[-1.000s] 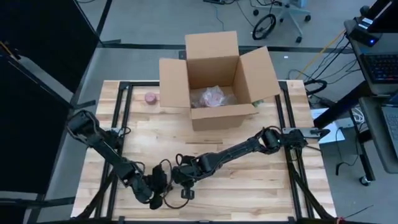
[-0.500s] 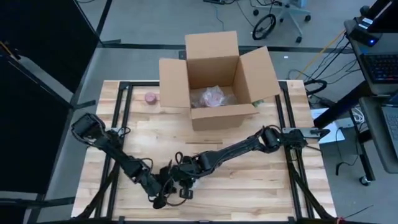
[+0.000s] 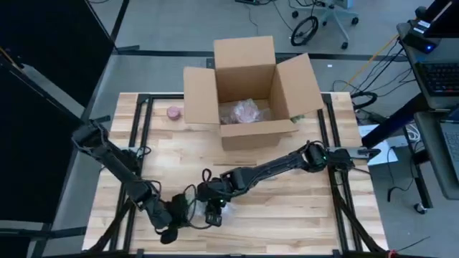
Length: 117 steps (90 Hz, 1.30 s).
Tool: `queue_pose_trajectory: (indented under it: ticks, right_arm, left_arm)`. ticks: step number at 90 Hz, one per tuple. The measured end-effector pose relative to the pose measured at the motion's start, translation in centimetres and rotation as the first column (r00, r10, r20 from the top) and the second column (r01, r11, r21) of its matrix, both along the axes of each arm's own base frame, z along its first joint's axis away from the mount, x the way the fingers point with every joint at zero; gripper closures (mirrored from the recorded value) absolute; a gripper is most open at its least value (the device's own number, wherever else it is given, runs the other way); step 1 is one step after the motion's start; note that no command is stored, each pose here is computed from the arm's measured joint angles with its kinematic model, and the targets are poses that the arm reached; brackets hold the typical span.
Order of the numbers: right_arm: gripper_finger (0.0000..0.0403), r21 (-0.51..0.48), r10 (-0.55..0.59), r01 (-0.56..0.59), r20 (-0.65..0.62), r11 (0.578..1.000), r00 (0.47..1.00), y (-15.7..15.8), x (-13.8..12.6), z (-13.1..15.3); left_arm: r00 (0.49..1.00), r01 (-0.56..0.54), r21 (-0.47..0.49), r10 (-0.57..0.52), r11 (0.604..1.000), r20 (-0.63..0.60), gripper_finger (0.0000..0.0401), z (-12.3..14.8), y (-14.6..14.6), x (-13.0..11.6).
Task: Wrap mug
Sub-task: Wrap the orange cup with the bubble wrap, then put the orange cup into the box
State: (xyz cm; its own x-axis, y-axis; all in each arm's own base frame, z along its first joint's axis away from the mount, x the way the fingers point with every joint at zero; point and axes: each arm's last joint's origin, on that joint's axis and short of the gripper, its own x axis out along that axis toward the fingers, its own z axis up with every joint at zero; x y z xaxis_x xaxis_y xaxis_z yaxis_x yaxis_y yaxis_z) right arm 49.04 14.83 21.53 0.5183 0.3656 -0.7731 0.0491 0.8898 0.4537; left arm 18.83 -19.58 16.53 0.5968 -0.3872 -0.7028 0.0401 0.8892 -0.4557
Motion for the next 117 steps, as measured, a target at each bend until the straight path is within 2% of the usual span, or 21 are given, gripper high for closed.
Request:
queue_pose_trajectory:
  ticks: [15,35,49,61,66,73,82,90,107,117]
  right_arm:
    - [0.0256,0.017,-0.006,0.005,0.043,1.0,0.999,0.0,0.0,1.1]
    - [0.0199,0.023,0.006,-0.008,0.068,1.0,0.998,0.3,-0.2,1.8]
    - [0.0177,0.042,0.004,-0.01,0.134,0.999,0.991,0.0,-1.1,5.1]
    - [0.0176,0.047,0.004,-0.013,0.19,0.999,0.982,-0.8,-3.0,9.4]
    - [0.0178,0.014,0.005,-0.007,0.174,1.0,0.985,-0.7,-4.5,10.8]
    - [0.0182,-0.078,0.001,0.01,0.134,0.997,0.991,0.7,-6.4,11.5]
    - [0.0182,-0.207,0.042,-0.015,0.125,0.978,0.991,3.8,-7.9,10.7]
    - [0.0183,-0.264,0.055,-0.015,0.147,0.964,0.988,6.1,-8.3,8.6]
    - [0.0192,-0.241,-0.046,0.095,0.199,0.966,0.979,6.9,-8.0,1.4]
    - [0.0197,-0.194,-0.1,0.15,0.247,0.969,0.964,6.1,-7.8,-1.1]
  left_arm:
    - [1.0,0.02,0.023,-0.02,1.0,-0.014,0.0401,0.6,0.0,-1.1]
    - [0.999,0.037,0.025,-0.037,0.999,-0.016,0.0401,0.7,-0.2,-1.5]
    - [0.998,0.05,0.041,-0.048,0.998,-0.032,0.0401,0.5,-0.3,-1.9]
    - [0.996,0.07,0.032,-0.068,0.997,-0.05,0.0401,0.7,-0.2,-2.1]
    - [0.997,0.072,0.018,-0.071,0.997,-0.043,0.0401,1.1,-0.2,-2.2]
    - [0.997,0.075,-0.006,-0.075,0.997,-0.022,0.0401,1.8,-0.1,-2.4]
    - [0.997,0.078,-0.026,-0.078,0.997,0.001,0.0401,2.5,0.1,-2.6]
    - [0.997,0.077,-0.034,-0.076,0.996,0.007,0.0401,2.8,0.2,-2.7]
    - [0.995,0.098,-0.041,-0.099,0.994,-0.026,0.0401,2.7,0.3,-2.8]
    - [0.991,0.12,-0.058,-0.123,0.991,-0.047,0.0401,2.7,0.2,-2.9]
